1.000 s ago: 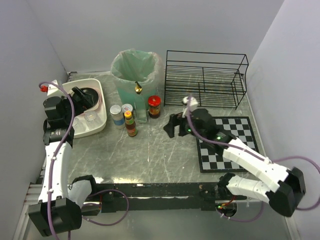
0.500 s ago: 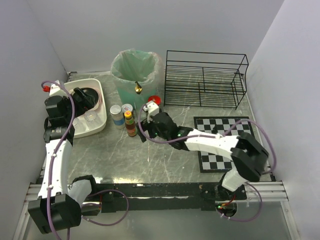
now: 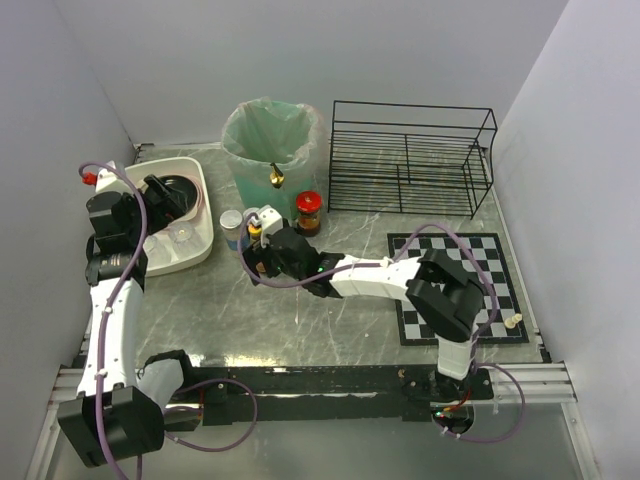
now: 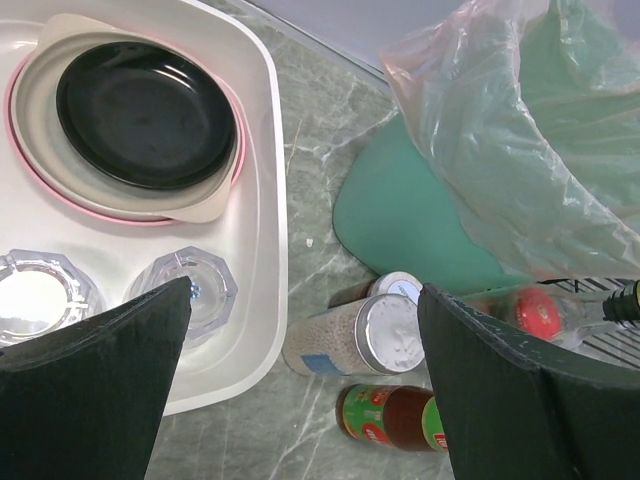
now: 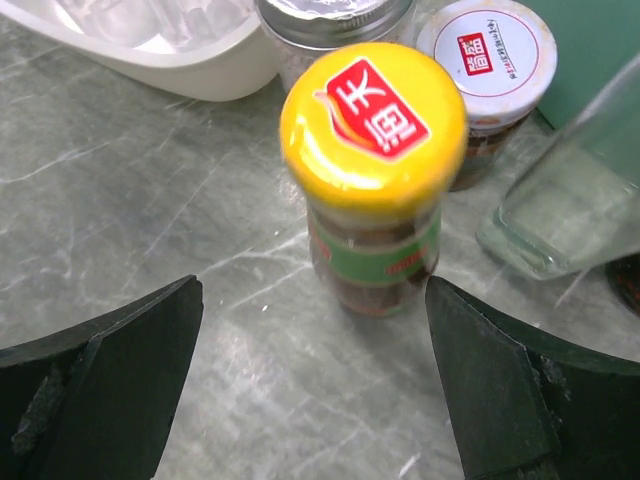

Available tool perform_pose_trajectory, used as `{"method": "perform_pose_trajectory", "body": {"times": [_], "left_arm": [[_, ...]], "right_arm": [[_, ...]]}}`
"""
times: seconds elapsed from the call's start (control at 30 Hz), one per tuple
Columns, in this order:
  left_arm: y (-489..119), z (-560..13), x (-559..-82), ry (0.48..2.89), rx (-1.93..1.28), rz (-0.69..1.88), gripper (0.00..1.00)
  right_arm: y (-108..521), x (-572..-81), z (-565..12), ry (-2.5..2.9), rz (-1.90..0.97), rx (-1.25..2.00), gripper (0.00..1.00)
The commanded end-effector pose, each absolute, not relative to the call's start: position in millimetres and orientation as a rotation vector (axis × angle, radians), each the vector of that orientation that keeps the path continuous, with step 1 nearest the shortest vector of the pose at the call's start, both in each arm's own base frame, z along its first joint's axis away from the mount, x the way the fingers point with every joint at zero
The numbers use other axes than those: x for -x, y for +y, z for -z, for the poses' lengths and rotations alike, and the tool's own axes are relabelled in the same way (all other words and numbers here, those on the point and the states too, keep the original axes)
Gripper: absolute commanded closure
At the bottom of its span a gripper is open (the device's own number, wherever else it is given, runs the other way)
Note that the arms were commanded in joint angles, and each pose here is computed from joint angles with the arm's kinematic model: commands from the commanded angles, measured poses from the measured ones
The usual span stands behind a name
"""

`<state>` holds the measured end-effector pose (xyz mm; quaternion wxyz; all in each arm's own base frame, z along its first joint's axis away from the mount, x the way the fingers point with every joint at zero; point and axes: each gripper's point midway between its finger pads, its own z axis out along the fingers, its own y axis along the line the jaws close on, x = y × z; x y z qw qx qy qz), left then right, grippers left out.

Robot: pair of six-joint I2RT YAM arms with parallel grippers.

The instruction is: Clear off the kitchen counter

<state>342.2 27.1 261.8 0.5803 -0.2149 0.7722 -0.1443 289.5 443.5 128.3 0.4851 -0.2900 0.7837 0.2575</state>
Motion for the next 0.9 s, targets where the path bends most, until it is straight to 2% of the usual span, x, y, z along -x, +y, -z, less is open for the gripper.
{"method": "perform_pose_trajectory", "body": {"times": [0.0,0.47,0.87], "left_arm": [[27.4,-279.2,-345.8,1.762,0.488,0.371,0.01],[30.5,-276.5,-346.8,1.765,0.502,0.371,0.01],[30.3,-273.3,-348.1,1.774,0.504,0.377,0.01]], "right_arm": [[463.6,-307.9,-142.2,1.851,-0.642,0.642,0.02],[470.9,-335.9,-117.8,1.859,-0.615,0.561,0.08],[465.3,-347.1,-101.2,1.865,-0.576,0.53,0.23]]}}
